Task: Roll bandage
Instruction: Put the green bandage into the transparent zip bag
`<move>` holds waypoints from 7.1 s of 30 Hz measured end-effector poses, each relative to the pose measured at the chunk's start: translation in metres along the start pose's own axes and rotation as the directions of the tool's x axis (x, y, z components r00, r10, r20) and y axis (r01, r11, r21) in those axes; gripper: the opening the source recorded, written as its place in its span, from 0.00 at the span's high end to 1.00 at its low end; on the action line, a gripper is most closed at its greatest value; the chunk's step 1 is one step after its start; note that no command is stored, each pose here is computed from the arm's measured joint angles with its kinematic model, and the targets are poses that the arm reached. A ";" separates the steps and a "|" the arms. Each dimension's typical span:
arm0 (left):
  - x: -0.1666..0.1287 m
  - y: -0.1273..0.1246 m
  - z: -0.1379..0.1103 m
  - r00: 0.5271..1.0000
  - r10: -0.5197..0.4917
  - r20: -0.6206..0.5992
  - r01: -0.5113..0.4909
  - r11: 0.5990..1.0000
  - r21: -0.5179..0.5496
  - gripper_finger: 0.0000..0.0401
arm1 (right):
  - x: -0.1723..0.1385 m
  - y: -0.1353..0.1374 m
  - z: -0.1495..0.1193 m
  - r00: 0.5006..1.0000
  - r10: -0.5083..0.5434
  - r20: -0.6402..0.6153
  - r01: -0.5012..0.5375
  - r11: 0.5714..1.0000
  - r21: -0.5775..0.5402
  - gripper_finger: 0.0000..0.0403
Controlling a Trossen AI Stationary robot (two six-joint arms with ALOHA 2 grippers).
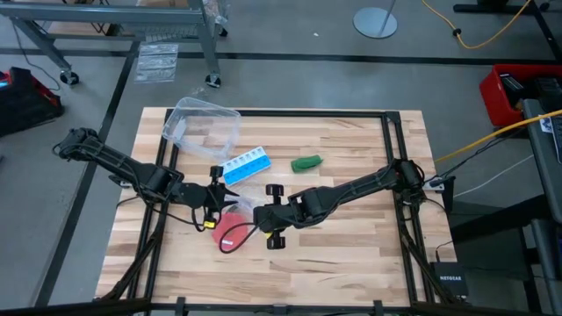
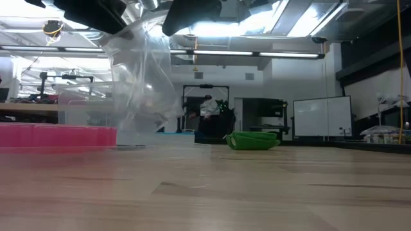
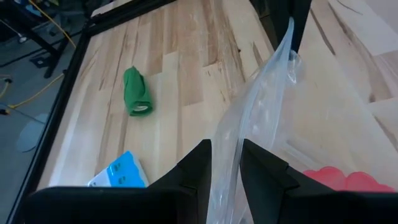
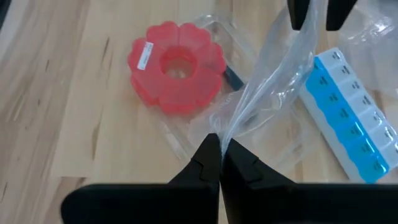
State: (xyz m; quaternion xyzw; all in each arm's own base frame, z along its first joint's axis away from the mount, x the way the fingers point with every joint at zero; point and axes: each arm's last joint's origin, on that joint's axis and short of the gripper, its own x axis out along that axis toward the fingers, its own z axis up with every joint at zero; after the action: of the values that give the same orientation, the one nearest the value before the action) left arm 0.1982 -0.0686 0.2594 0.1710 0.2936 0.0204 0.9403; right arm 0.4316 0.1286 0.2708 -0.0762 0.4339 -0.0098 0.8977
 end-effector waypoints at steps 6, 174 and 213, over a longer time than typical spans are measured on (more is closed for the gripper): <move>0.000 0.000 0.000 1.000 -0.001 0.001 0.001 0.999 0.037 0.82 | 0.000 0.002 0.001 0.997 0.077 0.001 -0.077 0.997 0.000 1.00; 0.000 0.029 -0.028 0.833 0.491 -0.257 -0.491 0.869 0.068 1.00 | 0.077 -0.216 -0.160 0.702 -0.020 -0.712 0.087 0.995 0.057 0.32; -0.005 0.028 -0.046 0.785 0.495 -0.372 -0.526 0.850 0.022 1.00 | 0.054 -0.027 -0.082 0.784 0.357 -0.507 -0.065 0.860 0.506 0.80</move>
State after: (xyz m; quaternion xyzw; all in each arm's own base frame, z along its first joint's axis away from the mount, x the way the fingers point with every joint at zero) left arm 0.1699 -0.0284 0.2364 0.1978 0.4041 0.3174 0.8348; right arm 0.4023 0.0873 0.1827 0.1970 0.6791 -0.0320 0.7064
